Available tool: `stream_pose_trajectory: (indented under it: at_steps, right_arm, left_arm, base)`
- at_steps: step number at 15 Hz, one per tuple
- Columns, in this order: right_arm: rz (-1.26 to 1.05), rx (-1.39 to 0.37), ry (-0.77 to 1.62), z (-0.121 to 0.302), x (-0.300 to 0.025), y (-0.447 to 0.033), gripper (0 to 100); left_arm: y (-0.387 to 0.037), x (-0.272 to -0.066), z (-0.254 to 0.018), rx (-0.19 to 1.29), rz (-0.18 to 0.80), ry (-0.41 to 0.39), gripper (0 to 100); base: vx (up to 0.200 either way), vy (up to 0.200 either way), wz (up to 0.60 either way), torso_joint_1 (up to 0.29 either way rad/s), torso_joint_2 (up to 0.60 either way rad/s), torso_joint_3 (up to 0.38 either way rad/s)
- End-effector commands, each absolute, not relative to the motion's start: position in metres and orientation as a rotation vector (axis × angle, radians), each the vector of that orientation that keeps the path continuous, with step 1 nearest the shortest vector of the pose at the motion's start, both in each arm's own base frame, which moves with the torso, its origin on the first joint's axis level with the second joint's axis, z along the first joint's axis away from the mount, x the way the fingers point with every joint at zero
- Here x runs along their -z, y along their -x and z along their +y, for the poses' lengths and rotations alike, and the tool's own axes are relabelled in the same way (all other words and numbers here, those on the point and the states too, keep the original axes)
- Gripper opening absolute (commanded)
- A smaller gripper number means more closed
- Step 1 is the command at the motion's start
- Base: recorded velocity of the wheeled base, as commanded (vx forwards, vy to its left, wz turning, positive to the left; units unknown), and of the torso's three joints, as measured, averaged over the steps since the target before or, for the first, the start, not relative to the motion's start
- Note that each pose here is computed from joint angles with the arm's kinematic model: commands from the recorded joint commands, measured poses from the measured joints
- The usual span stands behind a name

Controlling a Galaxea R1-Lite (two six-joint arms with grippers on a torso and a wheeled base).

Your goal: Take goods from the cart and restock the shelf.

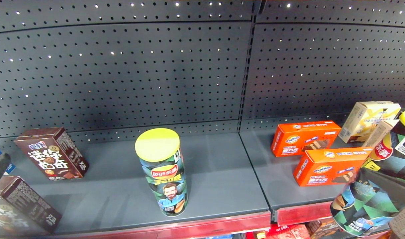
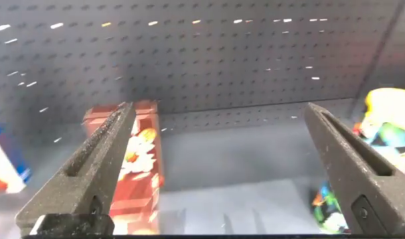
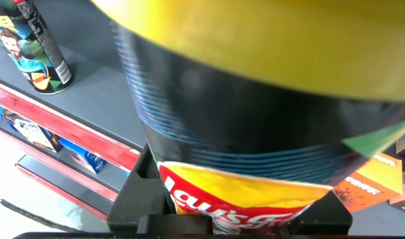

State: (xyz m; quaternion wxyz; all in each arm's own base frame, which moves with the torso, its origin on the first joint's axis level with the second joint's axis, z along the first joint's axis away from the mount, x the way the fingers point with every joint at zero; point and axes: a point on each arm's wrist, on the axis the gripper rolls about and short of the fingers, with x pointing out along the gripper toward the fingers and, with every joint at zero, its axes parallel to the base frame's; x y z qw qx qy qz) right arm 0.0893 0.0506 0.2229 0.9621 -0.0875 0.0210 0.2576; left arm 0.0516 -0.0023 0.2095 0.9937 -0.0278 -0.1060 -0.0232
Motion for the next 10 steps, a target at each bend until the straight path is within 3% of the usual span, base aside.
stream_pose_trajectory:
  at_steps: [1,9,10]
  right_arm:
    - [0.037,-0.523,0.176,0.050,-0.224,-0.088,0]
    - [0.021,-0.512,0.172,0.050,-0.229,-0.090,0]
    - [0.018,-0.510,0.171,0.049,-0.230,-0.090,0]
  left_arm:
    - [-0.037,-0.200,-0.001,0.021,-0.242,0.058,100]
    - [0.000,-0.167,0.002,-0.025,-0.183,0.052,100]
    - [0.012,-0.154,0.002,-0.034,-0.149,0.049,100]
  base:
    - [0.000,0.000,0.00,0.000,0.00,0.000]
    - [0.000,0.000,0.00,0.000,0.00,0.000]
    - [0.000,0.000,0.00,0.000,0.00,0.000]
